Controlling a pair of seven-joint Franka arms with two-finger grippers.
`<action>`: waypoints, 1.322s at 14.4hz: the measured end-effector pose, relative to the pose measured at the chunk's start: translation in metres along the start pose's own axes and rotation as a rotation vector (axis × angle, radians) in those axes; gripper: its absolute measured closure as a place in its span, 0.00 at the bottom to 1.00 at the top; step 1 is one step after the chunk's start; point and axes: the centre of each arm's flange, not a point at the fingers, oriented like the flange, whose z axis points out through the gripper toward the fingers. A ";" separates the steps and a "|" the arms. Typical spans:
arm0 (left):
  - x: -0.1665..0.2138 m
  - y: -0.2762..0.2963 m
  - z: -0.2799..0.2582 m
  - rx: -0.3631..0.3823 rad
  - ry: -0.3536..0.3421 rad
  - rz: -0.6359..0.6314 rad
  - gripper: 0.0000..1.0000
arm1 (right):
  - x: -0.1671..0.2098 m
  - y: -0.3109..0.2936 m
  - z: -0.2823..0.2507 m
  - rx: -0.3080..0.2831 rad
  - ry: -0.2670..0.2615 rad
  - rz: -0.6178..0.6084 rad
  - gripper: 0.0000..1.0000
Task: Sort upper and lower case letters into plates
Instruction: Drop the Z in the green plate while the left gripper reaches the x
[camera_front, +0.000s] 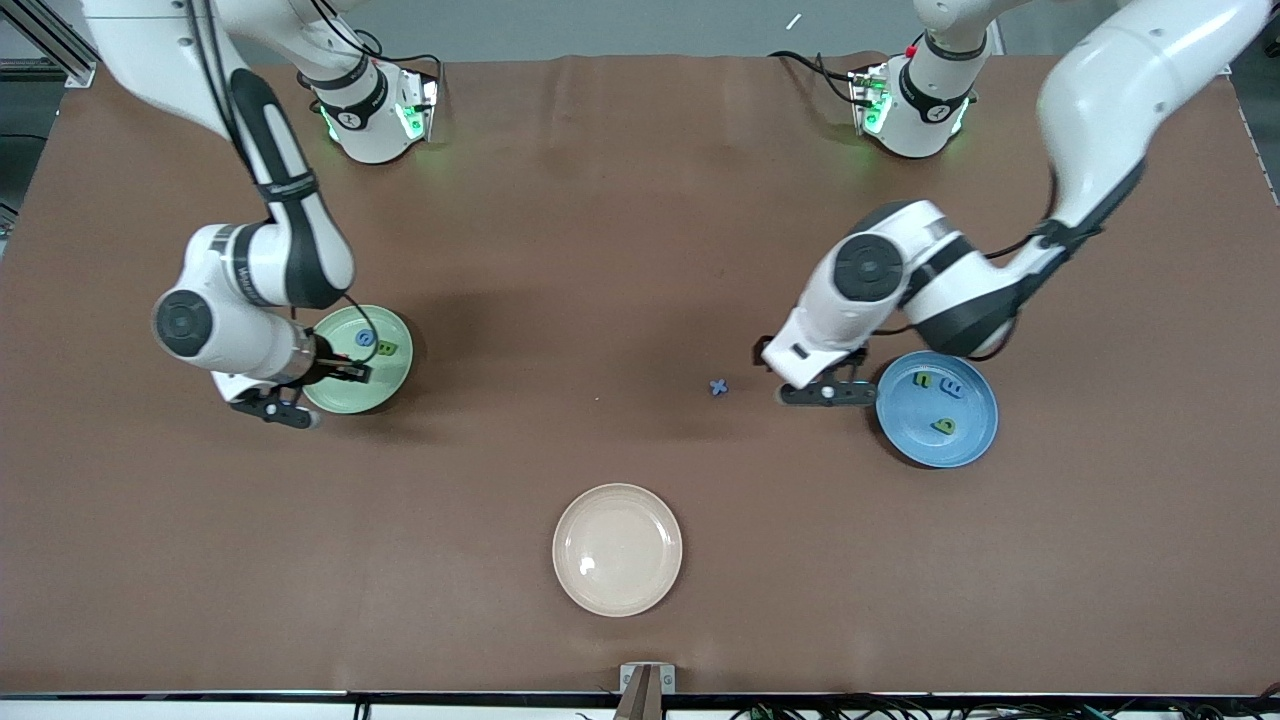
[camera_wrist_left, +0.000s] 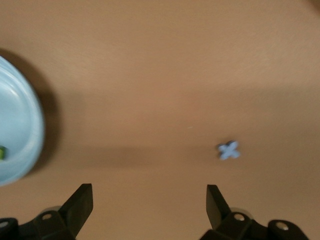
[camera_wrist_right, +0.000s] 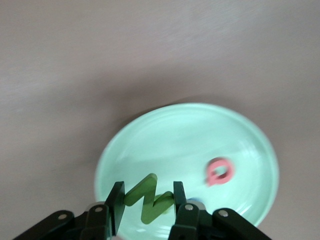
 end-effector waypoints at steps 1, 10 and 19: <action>-0.001 0.018 0.008 0.013 0.000 -0.046 0.00 | 0.001 0.009 0.005 0.002 0.013 -0.003 0.57; -0.004 0.077 0.080 -0.044 0.043 -0.286 0.00 | -0.026 0.002 0.057 -0.021 0.071 -0.042 0.57; 0.000 0.077 0.111 -0.070 0.037 -0.294 0.31 | -0.027 0.003 0.068 -0.037 0.019 -0.040 0.01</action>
